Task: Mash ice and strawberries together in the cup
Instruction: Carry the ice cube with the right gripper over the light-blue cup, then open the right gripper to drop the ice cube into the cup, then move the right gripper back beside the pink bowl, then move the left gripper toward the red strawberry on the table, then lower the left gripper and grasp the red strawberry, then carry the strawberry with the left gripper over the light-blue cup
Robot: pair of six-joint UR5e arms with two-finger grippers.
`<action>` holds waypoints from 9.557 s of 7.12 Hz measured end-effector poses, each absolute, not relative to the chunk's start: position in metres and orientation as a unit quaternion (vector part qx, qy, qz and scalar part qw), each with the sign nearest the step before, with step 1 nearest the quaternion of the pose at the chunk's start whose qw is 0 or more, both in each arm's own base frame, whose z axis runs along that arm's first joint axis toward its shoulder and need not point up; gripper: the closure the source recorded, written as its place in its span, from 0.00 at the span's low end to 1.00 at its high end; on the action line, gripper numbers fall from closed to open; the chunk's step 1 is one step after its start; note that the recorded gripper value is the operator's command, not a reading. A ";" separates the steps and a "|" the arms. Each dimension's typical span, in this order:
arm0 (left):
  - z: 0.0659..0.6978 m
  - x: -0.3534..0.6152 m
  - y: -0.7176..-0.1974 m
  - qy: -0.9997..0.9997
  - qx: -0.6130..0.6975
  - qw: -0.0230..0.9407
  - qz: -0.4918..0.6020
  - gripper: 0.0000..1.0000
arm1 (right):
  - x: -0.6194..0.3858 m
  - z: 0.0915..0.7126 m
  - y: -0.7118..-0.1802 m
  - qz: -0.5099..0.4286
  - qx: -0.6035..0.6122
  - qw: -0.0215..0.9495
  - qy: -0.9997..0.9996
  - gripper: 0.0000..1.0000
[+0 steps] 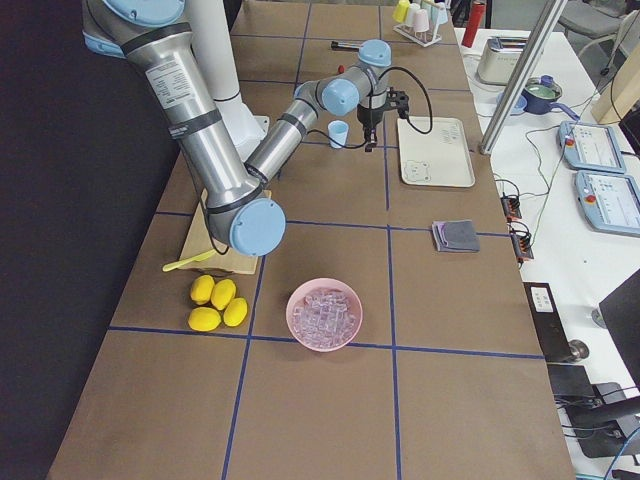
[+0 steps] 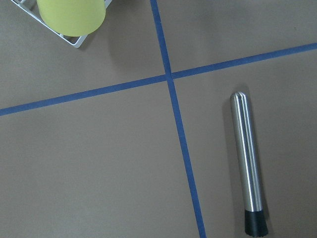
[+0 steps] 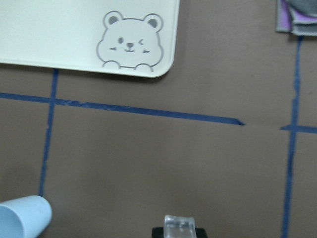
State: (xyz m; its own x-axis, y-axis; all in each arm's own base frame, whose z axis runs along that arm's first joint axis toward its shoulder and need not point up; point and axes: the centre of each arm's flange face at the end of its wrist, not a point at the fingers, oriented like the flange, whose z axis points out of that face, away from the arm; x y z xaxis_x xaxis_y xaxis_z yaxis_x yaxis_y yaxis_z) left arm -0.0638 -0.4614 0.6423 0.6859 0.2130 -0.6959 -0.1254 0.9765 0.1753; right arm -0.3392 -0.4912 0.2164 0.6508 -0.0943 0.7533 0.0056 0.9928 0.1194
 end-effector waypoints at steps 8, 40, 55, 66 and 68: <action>0.644 -0.059 -0.461 0.386 0.053 0.916 0.095 0.00 | -0.582 0.128 -0.391 0.037 0.054 0.927 -0.370 0.25; 0.547 0.262 -0.438 0.403 0.063 0.913 0.029 0.00 | 0.072 0.662 -0.378 -0.055 0.006 0.928 -0.368 0.00; 0.342 0.321 -0.431 0.387 0.035 0.920 0.041 1.00 | 0.074 0.661 -0.375 -0.052 0.007 0.928 -0.368 0.00; 0.094 0.559 -0.416 0.400 0.000 0.914 -0.068 0.00 | 0.073 0.658 -0.375 -0.053 0.010 0.928 -0.369 0.00; 0.093 0.559 -0.416 0.400 0.002 0.914 -0.070 0.00 | 0.073 0.656 -0.376 -0.053 0.012 0.928 -0.369 0.00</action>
